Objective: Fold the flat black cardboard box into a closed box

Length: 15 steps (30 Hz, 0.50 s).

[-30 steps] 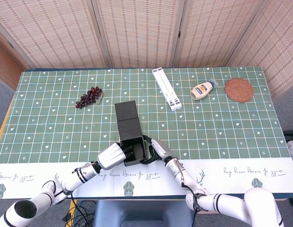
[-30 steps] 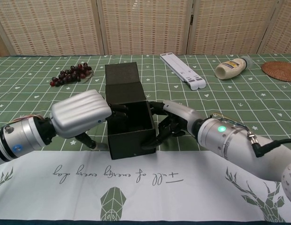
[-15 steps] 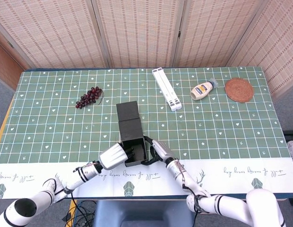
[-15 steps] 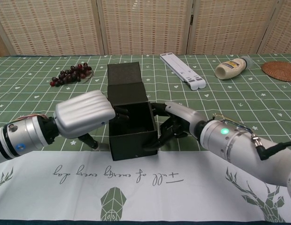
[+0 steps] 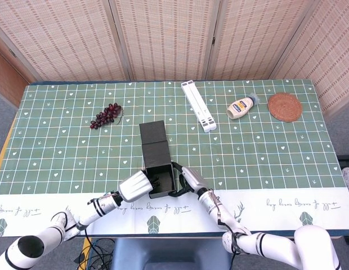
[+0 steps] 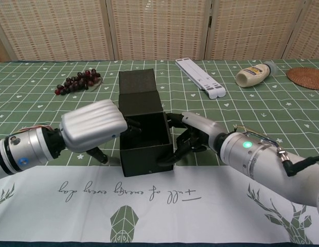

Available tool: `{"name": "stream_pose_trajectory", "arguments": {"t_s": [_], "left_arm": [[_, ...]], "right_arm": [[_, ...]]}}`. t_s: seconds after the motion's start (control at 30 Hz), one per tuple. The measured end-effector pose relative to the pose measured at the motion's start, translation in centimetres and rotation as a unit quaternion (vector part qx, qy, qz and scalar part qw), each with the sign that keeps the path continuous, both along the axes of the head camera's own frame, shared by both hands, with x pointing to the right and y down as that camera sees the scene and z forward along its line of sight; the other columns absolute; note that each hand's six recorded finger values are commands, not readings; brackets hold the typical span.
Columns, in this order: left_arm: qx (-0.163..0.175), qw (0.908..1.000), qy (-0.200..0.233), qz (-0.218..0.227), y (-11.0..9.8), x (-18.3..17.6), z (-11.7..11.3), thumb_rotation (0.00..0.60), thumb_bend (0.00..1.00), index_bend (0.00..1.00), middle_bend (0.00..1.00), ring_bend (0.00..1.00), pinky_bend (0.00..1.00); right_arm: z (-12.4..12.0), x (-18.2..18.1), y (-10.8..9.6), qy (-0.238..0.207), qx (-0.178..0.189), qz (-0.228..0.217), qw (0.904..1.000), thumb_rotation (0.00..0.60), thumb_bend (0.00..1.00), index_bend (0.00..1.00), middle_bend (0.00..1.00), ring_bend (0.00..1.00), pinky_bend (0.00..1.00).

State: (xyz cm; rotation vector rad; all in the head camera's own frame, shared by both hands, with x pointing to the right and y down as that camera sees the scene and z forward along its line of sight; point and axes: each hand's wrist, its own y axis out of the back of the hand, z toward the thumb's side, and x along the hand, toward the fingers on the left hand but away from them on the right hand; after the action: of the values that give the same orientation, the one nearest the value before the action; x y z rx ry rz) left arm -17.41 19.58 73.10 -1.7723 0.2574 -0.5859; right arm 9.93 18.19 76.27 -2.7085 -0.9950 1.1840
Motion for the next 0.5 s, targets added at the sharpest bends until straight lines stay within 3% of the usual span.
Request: {"name": "stream_pose_trajectory", "arguments": {"t_s": [0.5], "left_arm": [[-0.001,1.0000,-0.001,0.003,0.12,-0.09,0.08,0.600,0.09,0.68,0.58,0.59,0.85]], "right_arm": [[0.06,-0.14,0.18,0.000,-0.002,-0.002,1.0000,0.600,0.20,0.26,0.40,0.77,1.00]]}}
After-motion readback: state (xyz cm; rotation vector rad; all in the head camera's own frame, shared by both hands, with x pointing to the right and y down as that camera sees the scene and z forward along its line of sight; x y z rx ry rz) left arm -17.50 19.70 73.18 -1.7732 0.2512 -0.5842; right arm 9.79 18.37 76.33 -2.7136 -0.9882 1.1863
